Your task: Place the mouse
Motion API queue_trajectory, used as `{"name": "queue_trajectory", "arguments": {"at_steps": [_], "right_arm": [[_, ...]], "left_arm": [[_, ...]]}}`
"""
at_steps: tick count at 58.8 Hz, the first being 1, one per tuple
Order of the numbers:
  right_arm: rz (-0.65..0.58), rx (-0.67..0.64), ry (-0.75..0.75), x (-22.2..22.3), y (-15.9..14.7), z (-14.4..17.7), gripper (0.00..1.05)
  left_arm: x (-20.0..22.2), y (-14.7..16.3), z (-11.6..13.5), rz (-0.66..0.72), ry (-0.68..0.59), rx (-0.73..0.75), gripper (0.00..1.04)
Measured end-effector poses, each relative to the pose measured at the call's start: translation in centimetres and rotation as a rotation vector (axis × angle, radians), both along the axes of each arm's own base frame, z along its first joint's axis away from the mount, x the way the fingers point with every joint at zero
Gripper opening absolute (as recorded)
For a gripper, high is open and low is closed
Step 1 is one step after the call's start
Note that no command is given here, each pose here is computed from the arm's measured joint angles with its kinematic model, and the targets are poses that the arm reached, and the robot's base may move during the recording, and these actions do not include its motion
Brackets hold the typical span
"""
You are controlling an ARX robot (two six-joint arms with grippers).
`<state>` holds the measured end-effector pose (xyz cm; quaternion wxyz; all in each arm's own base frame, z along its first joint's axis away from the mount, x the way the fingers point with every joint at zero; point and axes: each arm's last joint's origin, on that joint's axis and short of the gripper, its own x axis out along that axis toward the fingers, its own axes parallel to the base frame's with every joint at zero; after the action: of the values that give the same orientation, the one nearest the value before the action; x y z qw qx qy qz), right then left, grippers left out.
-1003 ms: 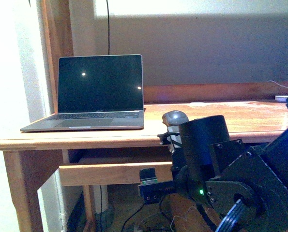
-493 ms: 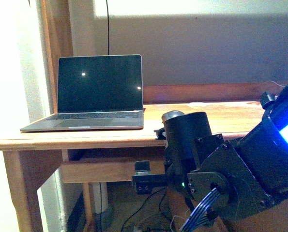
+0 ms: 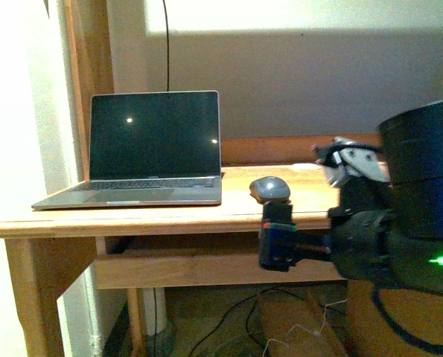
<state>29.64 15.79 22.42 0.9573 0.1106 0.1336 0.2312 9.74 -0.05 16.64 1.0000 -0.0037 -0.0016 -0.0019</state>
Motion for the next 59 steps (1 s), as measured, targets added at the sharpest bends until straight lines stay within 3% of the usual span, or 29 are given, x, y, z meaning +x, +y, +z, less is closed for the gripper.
{"name": "queue_trajectory", "arguments": {"at_steps": [16,28,43,52,57,59], "right_arm": [[0.082,0.182,0.035,-10.4,-6.7,1.0,0.97],[0.070,0.246,0.018,-14.8,-9.1,-0.1,0.97],[-0.113,0.227,0.043,-17.5,-10.6,-3.2,0.97],[-0.129,0.201,0.031,-19.4,-10.9,-4.5,0.97],[-0.418,-0.013,-0.207,-19.8,-11.7,-4.5,0.77],[-0.444,-0.055,-0.223,-19.8,-12.0,-4.5,0.72]], "left_arm": [[0.0,0.0,0.0,0.000,0.000,0.000,0.97],[0.0,0.0,0.0,0.000,0.000,0.000,0.97],[0.0,0.0,0.0,0.000,0.000,0.000,0.97],[0.0,0.0,0.0,0.000,0.000,0.000,0.97],[0.0,0.0,0.0,0.001,0.000,0.000,0.97],[0.0,0.0,0.0,0.001,0.000,0.000,0.97]]}}
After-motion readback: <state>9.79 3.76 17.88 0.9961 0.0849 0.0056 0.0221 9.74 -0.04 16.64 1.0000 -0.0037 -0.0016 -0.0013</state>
